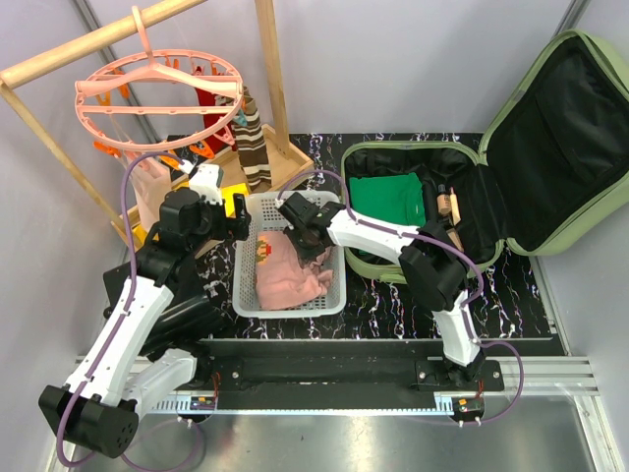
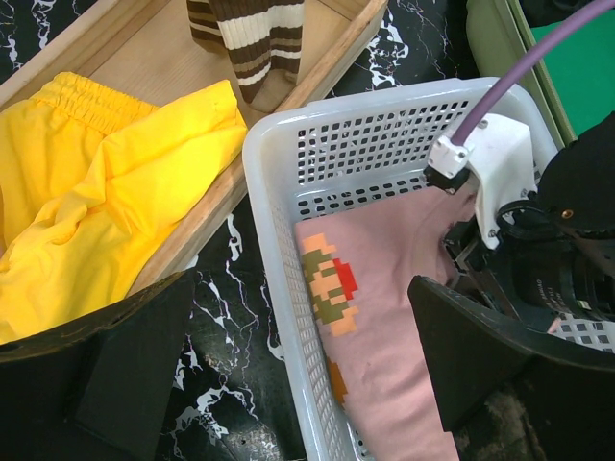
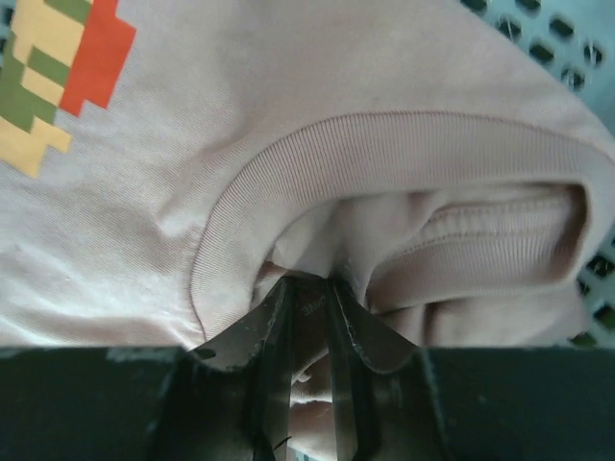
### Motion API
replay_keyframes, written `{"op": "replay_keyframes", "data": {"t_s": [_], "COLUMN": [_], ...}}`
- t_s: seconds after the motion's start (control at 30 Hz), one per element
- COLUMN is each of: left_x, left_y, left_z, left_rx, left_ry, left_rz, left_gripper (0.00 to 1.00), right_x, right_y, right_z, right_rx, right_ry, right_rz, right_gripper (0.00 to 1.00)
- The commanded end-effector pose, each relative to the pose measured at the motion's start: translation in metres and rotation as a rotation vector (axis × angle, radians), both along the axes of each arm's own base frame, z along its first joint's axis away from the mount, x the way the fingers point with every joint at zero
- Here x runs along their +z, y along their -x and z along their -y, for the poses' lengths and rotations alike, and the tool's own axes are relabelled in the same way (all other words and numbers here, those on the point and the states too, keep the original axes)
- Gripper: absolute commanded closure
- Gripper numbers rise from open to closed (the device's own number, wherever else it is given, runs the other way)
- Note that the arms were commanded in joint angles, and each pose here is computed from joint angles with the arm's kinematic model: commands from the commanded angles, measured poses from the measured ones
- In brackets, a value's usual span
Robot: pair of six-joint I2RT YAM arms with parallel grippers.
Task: Open, take out, and arrange the luggage
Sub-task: Place the object in the container, then pick up the object with the right arm
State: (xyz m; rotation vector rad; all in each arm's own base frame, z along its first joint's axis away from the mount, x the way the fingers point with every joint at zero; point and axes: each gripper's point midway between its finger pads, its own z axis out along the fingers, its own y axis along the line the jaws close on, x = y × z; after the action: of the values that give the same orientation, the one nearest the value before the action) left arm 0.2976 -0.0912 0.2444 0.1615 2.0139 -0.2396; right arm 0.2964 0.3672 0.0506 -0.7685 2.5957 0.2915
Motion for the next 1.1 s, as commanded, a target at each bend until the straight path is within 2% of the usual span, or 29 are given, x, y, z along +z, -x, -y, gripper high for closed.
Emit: {"op": "replay_keyframes", "data": {"t_s": [0.0, 0.13, 0.23, 0.43, 0.47, 0.6, 0.67, 0.73, 0.77, 0.97, 1.0, 1.07], "left_x": [0.005, 0.005, 0.004, 0.002, 0.000, -0.004, -0.005, -0.005, -0.005, -0.009, -0.006, -0.006], "left_y": [-0.004, -0.004, -0.005, -0.005, -0.005, -0.006, -0.007, -0.008, -0.008, -0.011, -0.012, -0.012], "left_z": [-0.001, -0.001, -0.001, -0.001, -0.001, -0.001, 0.000, 0.001, 0.002, 0.002, 0.003, 0.007], "left_rx": [0.004, 0.000, -0.005, -0.003, -0.003, -0.002, -0.005, -0.014, -0.019, -0.021, -0.023, -0.034], "left_ry": [-0.014, -0.015, -0.019, -0.024, -0.026, -0.030, -0.032, -0.033, -0.032, -0.040, -0.032, -0.006], "left_rz": [0.036, 0.037, 0.034, 0.027, 0.023, 0.010, 0.005, 0.004, 0.005, 0.039, 0.058, 0.062], "left_gripper": [0.01, 0.01, 0.01, 0.01, 0.01, 0.01, 0.01, 0.01, 0.01, 0.01, 0.01, 0.01], "right_x": [0.022, 0.022, 0.030, 0.090, 0.114, 0.169, 0.194, 0.204, 0.209, 0.172, 0.164, 0.147], "right_y": [-0.023, -0.015, -0.008, 0.011, 0.015, 0.028, 0.022, 0.012, -0.012, -0.077, -0.093, -0.105], "right_z": [-0.036, -0.036, -0.028, -0.010, -0.007, 0.003, 0.017, 0.032, 0.058, 0.158, 0.193, 0.219], "right_rx": [0.061, 0.072, 0.069, 0.090, 0.095, 0.103, 0.047, -0.007, -0.093, -0.345, -0.423, -0.473], "right_ry": [-0.120, -0.138, -0.143, -0.237, -0.279, -0.379, -0.404, -0.440, -0.456, -0.372, -0.357, -0.336], "right_rz": [0.076, 0.048, 0.051, 0.111, 0.141, 0.206, 0.266, 0.244, 0.250, 0.244, 0.244, 0.226], "right_gripper": [0.74, 0.74, 0.70, 0.43, 0.37, 0.27, 0.25, 0.28, 0.29, 0.28, 0.28, 0.27]}}
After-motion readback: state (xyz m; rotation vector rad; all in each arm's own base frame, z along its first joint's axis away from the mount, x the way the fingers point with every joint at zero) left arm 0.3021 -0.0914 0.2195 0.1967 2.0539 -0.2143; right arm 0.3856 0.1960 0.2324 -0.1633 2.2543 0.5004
